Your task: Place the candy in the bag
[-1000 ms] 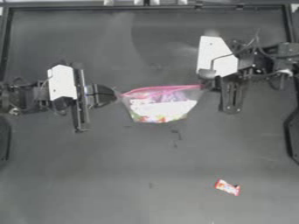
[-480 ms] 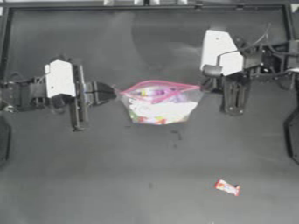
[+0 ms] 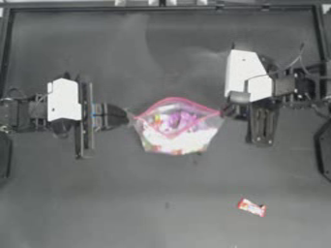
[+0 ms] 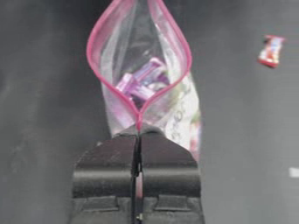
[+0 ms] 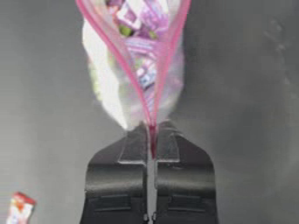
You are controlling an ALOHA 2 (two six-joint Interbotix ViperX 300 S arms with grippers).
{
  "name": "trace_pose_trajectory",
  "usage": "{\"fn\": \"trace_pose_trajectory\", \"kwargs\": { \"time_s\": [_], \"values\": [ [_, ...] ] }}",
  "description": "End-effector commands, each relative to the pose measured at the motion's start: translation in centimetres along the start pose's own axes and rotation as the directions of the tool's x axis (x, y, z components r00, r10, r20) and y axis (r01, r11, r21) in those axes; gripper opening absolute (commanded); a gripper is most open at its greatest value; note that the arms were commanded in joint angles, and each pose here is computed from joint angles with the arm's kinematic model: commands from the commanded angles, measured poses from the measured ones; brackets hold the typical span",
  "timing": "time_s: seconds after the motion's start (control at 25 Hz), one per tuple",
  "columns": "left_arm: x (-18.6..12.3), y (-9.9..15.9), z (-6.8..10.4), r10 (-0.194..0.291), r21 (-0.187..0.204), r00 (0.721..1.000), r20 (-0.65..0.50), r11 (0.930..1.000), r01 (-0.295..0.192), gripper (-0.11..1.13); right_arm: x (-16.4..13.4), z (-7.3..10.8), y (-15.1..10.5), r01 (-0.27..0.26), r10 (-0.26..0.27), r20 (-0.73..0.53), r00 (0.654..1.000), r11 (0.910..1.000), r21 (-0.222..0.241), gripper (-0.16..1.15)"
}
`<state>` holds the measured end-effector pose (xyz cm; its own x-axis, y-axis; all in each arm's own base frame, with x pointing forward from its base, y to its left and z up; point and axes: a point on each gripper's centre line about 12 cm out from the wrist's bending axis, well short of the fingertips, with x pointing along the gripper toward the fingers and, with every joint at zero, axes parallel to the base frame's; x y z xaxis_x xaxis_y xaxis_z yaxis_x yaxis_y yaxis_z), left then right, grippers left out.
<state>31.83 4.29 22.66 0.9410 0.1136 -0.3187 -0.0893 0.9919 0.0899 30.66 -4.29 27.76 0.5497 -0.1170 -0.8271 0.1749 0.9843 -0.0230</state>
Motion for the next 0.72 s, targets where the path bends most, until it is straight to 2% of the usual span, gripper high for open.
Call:
{"fn": "trace_pose_trajectory", "kwargs": {
  "time_s": [0.04, 0.2, 0.72],
  "values": [
    [-0.6, -0.3, 1.9, -0.007, -0.003, 0.998, 0.058, 1.0, 0.007, 0.04, -1.6, 1.1, 0.6, 0.0, 0.0, 0.067, 0.998, 1.0, -0.003, 0.03],
    [-0.7, -0.5, 1.6, -0.012, -0.006, 0.999, 0.048, 0.9999, 0.013, 0.04, -1.3, 1.1, 1.2, 0.004, -0.003, 0.078, 0.997, 0.9999, -0.015, 0.03],
    [-0.5, -0.8, 0.8, -0.02, -0.021, 1.0, 0.01, 0.9996, 0.02, 0.04, 0.8, 0.4, 1.6, -0.009, 0.009, 0.081, 0.997, 0.9999, -0.006, 0.03]
  ]
}}
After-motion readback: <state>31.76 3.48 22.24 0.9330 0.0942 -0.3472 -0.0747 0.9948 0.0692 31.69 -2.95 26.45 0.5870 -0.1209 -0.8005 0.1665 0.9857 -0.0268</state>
